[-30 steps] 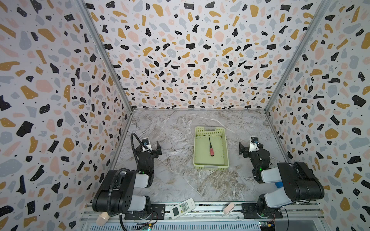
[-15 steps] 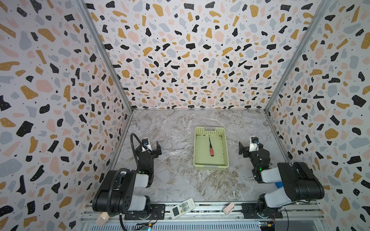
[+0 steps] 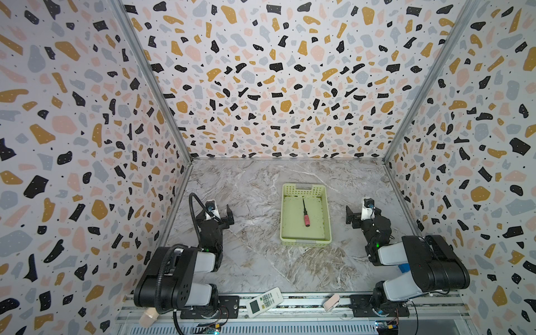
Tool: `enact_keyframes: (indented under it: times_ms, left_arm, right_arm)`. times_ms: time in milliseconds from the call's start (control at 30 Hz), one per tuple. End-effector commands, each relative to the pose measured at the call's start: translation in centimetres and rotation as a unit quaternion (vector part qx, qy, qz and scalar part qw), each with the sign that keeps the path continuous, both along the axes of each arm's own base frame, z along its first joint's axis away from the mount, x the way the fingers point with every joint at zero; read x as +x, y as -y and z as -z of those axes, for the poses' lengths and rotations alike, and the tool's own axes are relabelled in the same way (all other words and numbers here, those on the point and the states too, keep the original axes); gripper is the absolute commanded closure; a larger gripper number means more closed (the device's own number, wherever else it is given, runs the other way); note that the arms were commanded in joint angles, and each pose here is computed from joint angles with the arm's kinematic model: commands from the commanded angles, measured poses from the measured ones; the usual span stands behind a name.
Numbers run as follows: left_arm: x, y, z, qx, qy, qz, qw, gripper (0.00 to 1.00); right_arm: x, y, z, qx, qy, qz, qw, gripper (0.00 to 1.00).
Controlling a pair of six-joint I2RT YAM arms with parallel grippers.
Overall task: Put the screwdriver in the bin
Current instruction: Reset both arms
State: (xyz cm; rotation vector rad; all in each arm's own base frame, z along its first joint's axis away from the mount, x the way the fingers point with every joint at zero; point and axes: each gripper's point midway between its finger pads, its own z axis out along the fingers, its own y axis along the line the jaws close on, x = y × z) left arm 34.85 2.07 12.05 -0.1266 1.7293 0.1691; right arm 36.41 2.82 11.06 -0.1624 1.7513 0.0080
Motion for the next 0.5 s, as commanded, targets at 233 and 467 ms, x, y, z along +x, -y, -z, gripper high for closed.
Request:
enact_keyframes:
  times_ms: [233, 467]
  left_arm:
    - [0.32, -0.35, -1.31, -0.003, 0.024, -0.008, 1.0, 0.0]
    - [0.31, -0.35, -1.28, -0.003, 0.024, -0.008, 1.0, 0.0]
  right_arm:
    - [0.59, -0.22, -1.16, 0.0, 0.018, -0.005, 1.0, 0.01]
    - [0.44, -0.2, -1.25, -0.001, 0.02, -0.007, 1.0, 0.01]
